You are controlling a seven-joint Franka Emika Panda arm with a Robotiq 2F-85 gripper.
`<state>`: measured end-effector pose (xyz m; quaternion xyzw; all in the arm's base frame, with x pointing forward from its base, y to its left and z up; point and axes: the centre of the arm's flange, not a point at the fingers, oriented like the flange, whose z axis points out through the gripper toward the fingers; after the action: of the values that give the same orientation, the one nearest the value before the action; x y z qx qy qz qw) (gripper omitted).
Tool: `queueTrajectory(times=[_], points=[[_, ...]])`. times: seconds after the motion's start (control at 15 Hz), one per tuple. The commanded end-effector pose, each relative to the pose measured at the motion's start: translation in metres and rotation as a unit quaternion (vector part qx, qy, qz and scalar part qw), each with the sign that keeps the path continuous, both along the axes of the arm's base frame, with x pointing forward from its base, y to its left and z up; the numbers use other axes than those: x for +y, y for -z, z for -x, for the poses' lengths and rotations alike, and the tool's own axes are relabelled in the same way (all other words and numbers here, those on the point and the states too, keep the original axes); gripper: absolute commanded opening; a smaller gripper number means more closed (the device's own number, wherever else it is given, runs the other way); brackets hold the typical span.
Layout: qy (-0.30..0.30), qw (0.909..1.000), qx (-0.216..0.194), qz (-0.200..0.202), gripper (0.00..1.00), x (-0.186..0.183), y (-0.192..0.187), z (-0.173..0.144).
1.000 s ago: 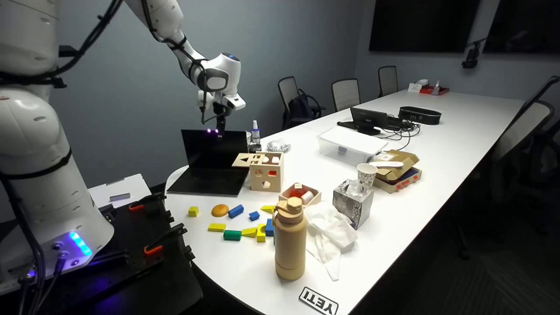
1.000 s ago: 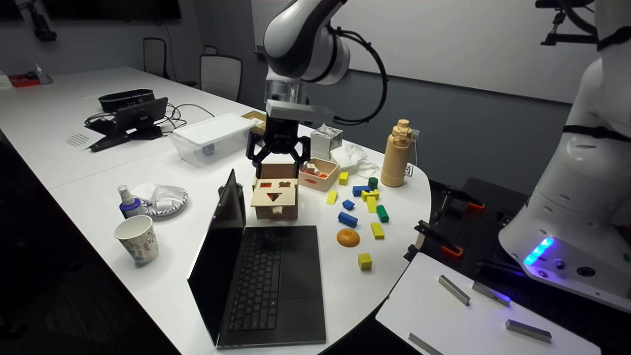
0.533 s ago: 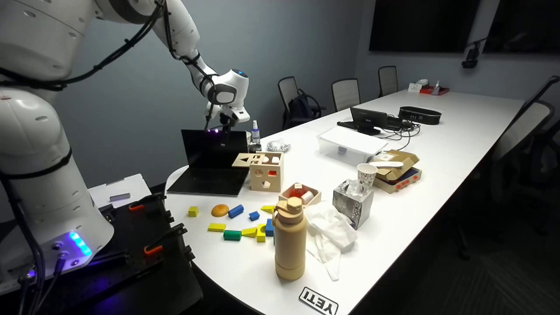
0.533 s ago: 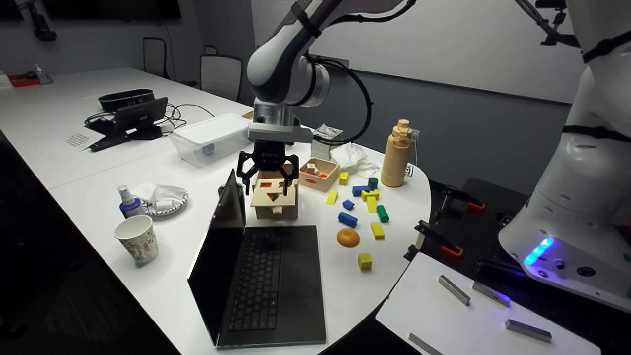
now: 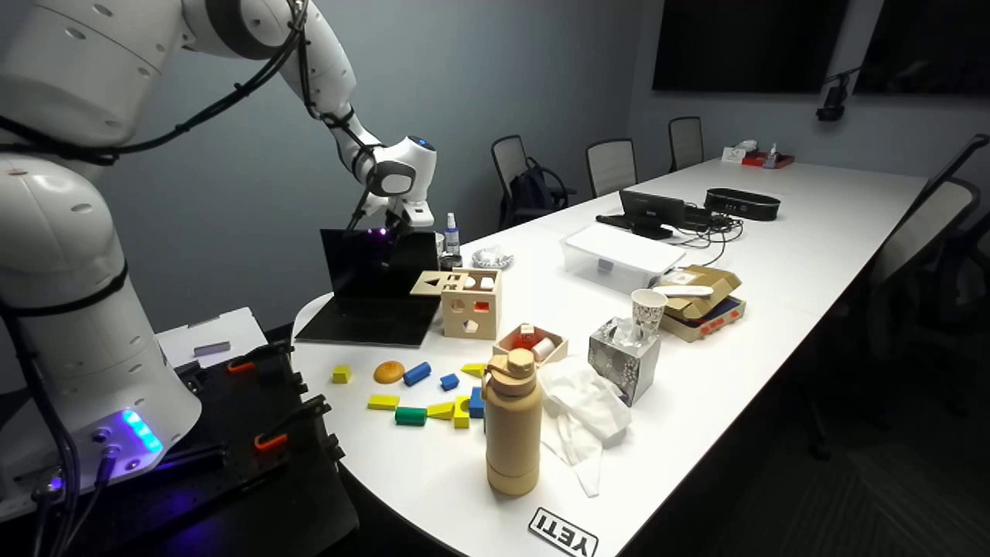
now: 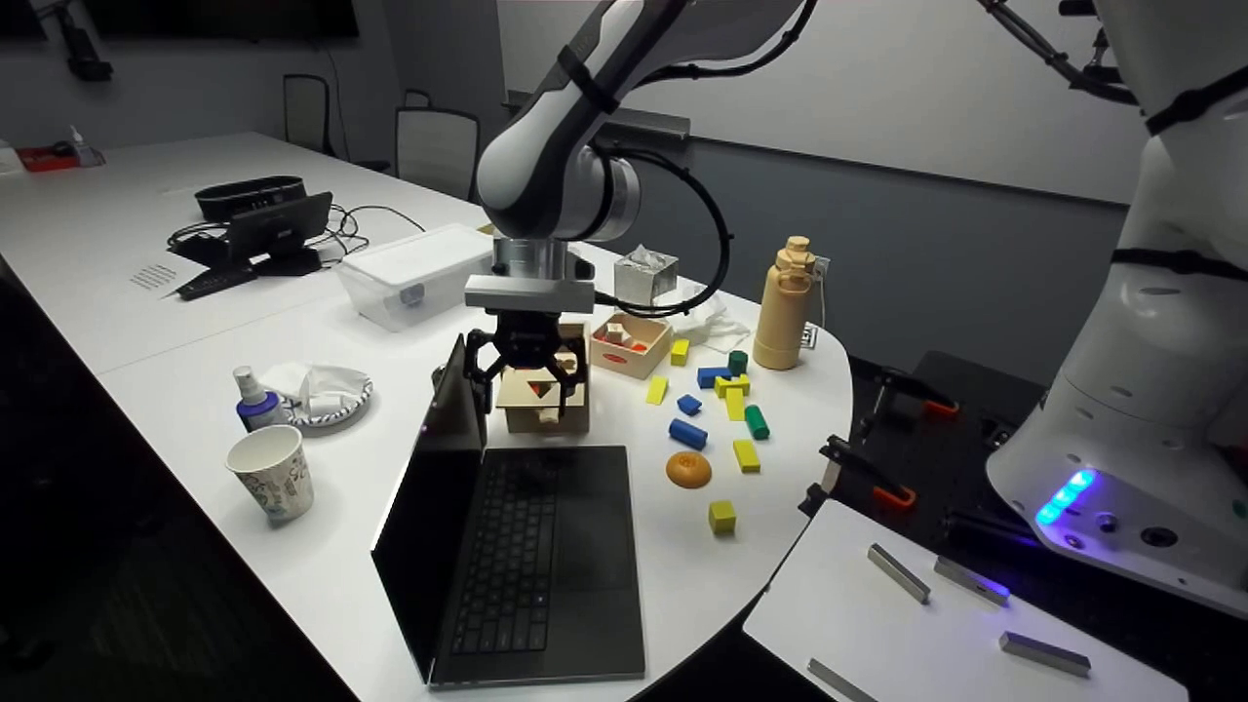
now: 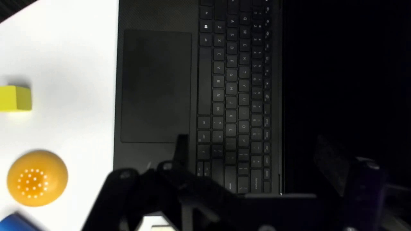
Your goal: Slide the lid on the wooden toy box backwards.
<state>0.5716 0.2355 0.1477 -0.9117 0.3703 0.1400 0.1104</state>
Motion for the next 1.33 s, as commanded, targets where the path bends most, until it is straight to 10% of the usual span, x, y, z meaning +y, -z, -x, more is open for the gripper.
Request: queueTrajectory(times=[0.0, 1.27], points=[[0.039, 0.9991, 0.006, 0.018, 1.00, 0.000, 0.011, -0.001], [0.072, 0.9910, -0.009, 0.113, 1.00, -0.018, 0.051, -0.051]])
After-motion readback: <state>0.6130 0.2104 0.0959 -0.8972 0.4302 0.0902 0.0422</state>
